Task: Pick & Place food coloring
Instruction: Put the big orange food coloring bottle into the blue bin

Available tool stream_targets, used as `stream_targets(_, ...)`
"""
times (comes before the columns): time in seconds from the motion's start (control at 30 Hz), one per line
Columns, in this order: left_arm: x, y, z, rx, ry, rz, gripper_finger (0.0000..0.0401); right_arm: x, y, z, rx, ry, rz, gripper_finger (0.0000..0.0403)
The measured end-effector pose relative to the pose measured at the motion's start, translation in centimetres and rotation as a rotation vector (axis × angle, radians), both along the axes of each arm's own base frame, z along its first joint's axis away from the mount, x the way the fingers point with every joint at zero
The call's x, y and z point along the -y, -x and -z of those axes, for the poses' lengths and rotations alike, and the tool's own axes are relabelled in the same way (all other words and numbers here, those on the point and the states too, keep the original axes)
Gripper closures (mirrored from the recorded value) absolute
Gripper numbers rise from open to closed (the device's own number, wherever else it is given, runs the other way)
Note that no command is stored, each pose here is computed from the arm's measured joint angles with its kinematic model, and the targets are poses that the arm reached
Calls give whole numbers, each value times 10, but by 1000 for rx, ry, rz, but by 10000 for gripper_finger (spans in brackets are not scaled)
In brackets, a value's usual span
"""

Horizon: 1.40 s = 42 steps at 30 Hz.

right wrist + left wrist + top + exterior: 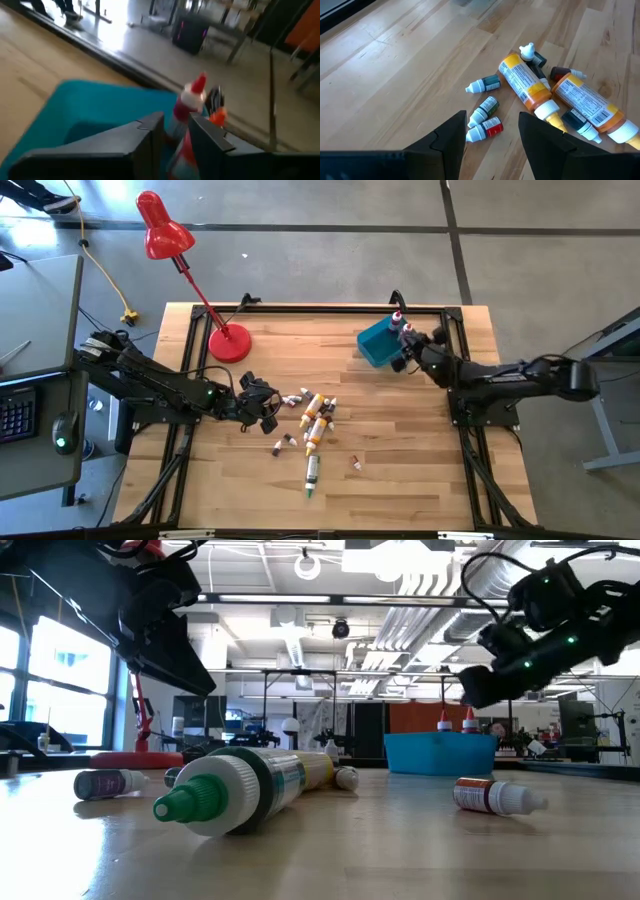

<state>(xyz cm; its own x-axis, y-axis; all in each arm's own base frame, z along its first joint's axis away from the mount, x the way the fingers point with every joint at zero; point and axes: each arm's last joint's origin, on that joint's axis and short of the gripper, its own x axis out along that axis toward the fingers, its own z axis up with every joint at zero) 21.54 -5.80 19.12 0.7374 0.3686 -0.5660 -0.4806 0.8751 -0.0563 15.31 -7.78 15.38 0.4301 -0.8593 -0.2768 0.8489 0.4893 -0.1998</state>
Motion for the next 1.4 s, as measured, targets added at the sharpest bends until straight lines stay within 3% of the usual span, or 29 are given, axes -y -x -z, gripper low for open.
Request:
stream_targets(0.13,0,0,0,-4,11,12,222,-4,6,-1,48,-76,-21,357)
stream_targets(0.3,1,0,0,-7,24,24,222,-2,13,-6,83,-87,-15,399)
stream_targets(0.53,2,0,1,-11,39,40,222,17,25,-3,220,-252,7,401)
stream_targets(0.63,2,0,1,-15,49,51,222,24,32,0,237,-305,52,402)
stream_targets(0.9,2,0,1,-24,30,65,222,35,41,6,251,-419,8,402)
stream_targets(1.4,2,0,1,-31,12,74,222,45,39,21,201,-470,62,403)
